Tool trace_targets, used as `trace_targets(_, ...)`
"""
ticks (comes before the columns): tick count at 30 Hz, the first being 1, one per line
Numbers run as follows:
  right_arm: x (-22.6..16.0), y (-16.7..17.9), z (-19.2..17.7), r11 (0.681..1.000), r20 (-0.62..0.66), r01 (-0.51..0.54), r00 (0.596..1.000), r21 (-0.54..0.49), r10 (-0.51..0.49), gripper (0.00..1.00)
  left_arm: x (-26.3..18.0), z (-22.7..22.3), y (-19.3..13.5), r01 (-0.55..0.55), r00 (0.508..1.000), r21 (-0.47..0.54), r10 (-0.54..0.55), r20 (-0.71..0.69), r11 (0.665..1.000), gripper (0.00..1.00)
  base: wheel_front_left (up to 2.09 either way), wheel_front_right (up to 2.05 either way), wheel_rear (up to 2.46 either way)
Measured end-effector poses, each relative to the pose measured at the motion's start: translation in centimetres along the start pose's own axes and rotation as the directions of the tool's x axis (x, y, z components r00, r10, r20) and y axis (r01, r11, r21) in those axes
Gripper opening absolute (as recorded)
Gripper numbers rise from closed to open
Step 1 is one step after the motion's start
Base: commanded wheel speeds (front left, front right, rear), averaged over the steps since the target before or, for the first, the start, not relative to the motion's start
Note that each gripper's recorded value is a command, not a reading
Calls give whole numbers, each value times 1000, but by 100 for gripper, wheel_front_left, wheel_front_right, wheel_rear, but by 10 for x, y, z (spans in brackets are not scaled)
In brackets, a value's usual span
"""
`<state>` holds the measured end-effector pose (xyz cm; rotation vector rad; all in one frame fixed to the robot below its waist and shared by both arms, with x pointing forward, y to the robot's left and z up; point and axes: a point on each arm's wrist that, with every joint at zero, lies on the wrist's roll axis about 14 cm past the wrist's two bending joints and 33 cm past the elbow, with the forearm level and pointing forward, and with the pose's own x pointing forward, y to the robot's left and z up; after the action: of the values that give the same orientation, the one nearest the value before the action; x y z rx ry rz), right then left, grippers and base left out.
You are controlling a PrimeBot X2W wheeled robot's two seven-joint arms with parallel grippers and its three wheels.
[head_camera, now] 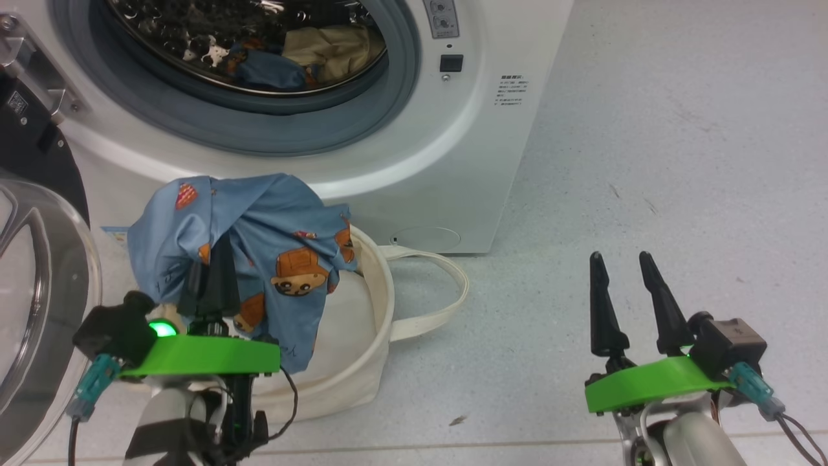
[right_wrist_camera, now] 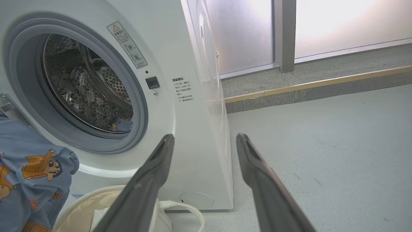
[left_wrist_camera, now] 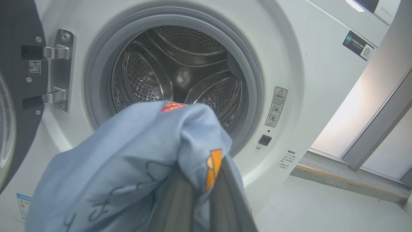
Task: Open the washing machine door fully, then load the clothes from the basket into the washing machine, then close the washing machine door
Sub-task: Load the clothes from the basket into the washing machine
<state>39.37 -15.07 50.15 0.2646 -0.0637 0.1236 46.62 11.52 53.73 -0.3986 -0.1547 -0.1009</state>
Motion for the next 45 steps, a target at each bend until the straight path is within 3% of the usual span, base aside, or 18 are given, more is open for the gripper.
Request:
trace_targets(16,0,-11,-13,999,-36,32,999,5,-31,100,17,-22,-8,27,999,-16,-27,-38,1000,0,0,0,0)
trace_targets(24,24,-23,-28,999,-63,47,997,-2,-47,100,79,-26,-15,71,997,6,-71,22,997,0,0,0,0)
trace_targets(31,42,-42,-50,996,-104,83,991,20,-81,100,145,-60,3,36,999,0,-36,24,999,0,0,0,0)
trace_targets(45,59,-74,-101,989,-207,144,969,22,-136,100,270,-82,-8,76,989,-6,-74,132,997,0,0,0,0)
